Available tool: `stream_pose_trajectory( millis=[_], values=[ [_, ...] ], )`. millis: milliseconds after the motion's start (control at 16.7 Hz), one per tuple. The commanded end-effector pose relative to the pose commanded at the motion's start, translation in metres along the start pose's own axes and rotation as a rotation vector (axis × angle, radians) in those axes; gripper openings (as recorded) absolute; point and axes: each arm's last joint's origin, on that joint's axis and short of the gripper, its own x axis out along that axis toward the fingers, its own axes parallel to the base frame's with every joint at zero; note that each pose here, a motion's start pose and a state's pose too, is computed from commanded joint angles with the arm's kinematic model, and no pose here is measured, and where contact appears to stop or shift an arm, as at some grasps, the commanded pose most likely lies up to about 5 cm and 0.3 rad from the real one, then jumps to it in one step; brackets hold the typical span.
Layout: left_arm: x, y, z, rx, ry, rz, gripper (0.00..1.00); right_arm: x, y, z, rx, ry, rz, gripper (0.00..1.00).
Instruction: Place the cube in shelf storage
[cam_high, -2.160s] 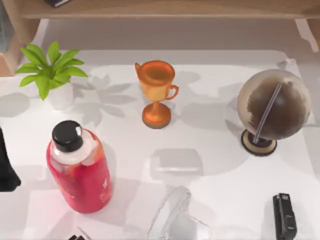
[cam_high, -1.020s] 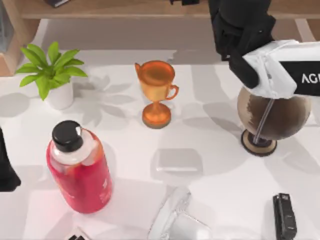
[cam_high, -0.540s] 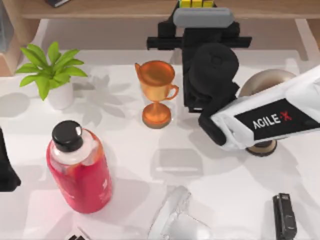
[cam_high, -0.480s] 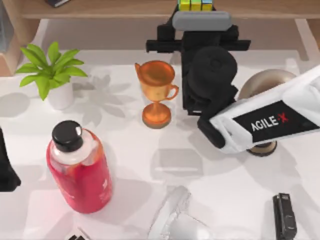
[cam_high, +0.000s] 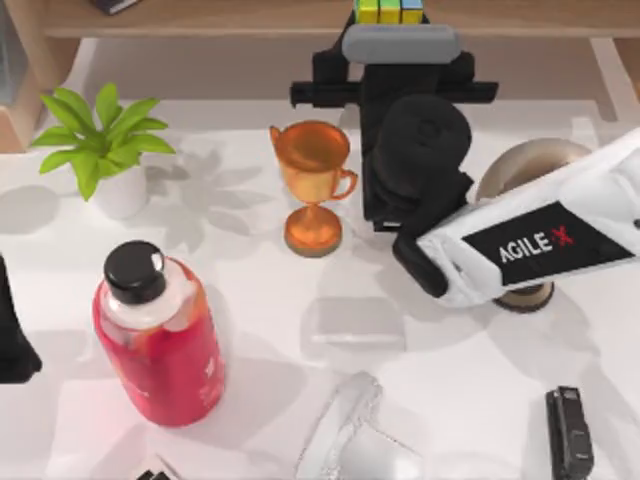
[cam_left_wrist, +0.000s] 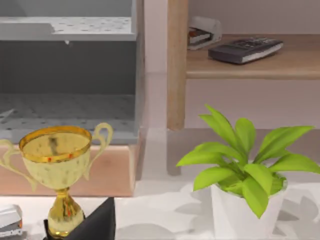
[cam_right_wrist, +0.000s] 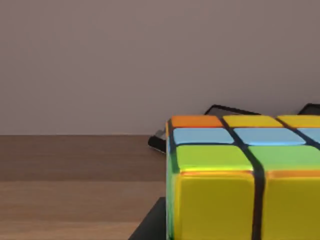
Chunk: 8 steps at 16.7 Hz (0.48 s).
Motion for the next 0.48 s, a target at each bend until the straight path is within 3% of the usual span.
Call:
stream_pose_trajectory(
  millis=[480],
  values=[
    [0.000,0.000,0.000,0.000,0.000,0.000,1.00,0.042,0.006,-0.001,0.008,-0.011,0.001,0.00]
  ],
)
